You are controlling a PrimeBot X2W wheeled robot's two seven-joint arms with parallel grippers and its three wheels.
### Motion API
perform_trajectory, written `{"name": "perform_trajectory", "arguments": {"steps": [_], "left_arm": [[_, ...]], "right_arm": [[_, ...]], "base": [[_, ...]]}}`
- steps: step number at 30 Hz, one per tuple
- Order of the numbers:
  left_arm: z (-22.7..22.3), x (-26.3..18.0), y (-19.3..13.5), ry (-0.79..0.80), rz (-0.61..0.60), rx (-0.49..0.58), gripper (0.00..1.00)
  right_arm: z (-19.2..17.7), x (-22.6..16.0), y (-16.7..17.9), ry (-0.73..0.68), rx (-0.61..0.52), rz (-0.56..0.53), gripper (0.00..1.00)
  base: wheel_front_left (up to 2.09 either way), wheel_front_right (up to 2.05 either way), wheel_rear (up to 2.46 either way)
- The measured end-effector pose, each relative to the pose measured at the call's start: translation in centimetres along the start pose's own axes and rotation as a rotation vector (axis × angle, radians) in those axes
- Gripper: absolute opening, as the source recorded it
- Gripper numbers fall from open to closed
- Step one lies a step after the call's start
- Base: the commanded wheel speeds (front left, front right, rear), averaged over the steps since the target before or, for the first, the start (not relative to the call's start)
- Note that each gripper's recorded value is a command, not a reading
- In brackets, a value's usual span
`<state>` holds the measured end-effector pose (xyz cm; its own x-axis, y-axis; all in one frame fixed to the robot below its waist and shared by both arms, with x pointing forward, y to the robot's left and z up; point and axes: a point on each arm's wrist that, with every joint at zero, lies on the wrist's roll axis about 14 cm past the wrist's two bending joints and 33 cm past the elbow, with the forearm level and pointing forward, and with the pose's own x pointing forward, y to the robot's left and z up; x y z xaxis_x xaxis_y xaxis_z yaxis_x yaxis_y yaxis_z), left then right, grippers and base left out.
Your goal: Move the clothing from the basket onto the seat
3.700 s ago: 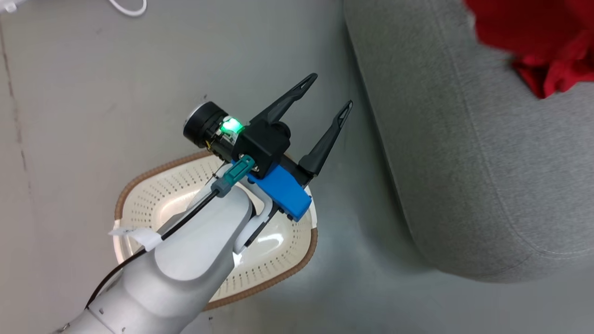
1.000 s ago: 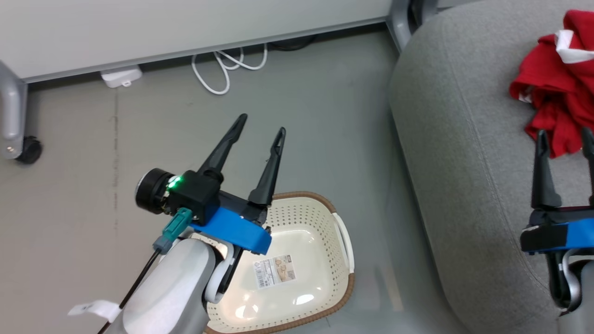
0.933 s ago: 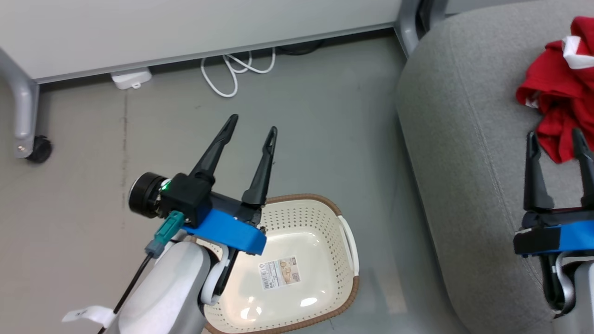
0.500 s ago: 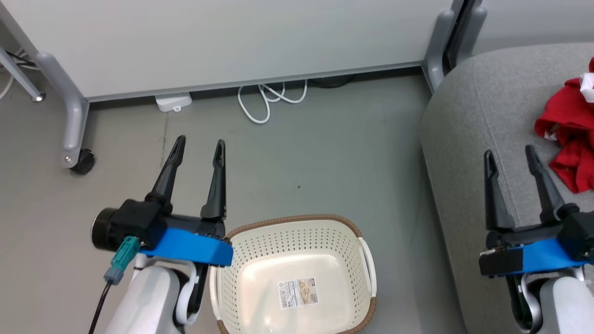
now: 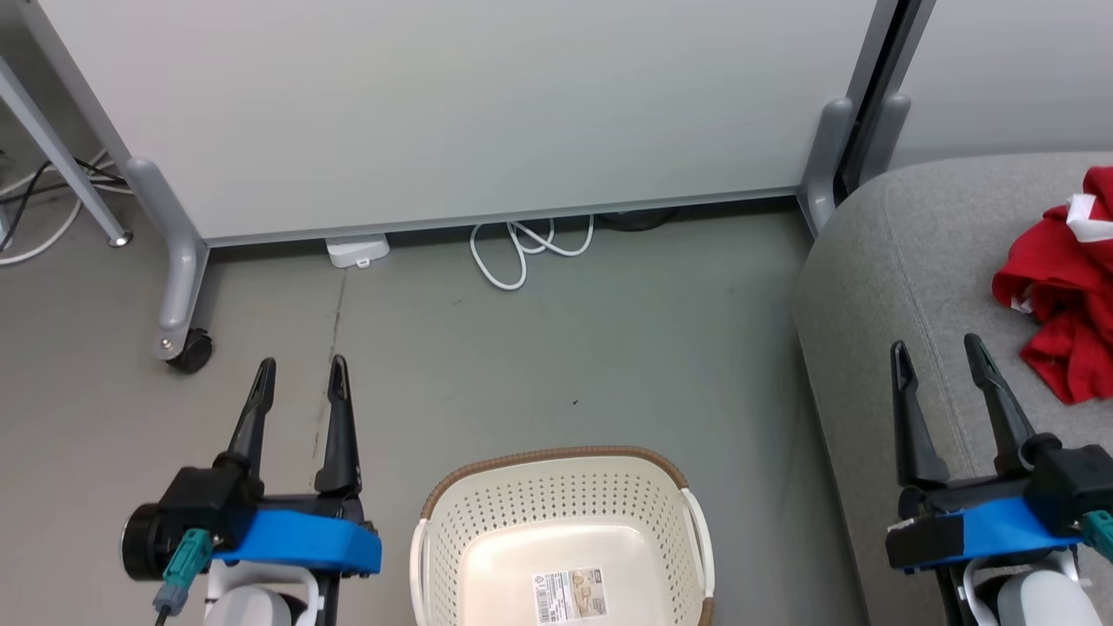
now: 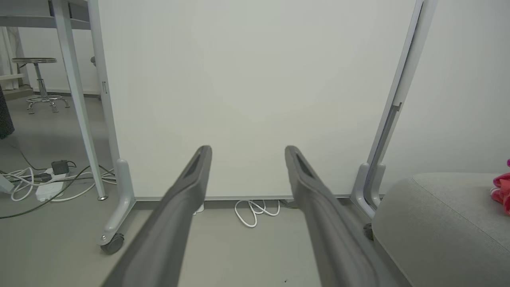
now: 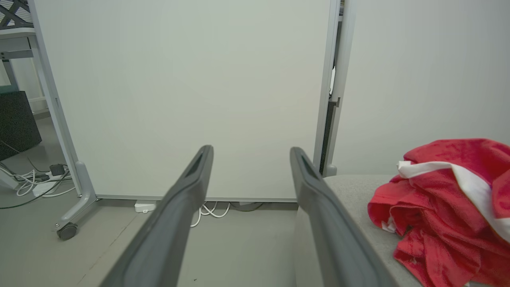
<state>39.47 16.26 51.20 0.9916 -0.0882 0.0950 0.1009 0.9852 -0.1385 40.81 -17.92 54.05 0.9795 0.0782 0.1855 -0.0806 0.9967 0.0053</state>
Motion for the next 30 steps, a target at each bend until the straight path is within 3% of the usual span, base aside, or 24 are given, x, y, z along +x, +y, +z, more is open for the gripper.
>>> {"name": "perform_trajectory", "arguments": {"steps": [30], "left_arm": [[-1.2, -4.2, 1.8, 0.042, 0.067, 0.014, 1.00]], "right_arm": [[-1.6, -3.1, 2.4, 0.065, 0.051, 0.050, 1.00]], "base": [[0.00, 0.00, 0.00]]}}
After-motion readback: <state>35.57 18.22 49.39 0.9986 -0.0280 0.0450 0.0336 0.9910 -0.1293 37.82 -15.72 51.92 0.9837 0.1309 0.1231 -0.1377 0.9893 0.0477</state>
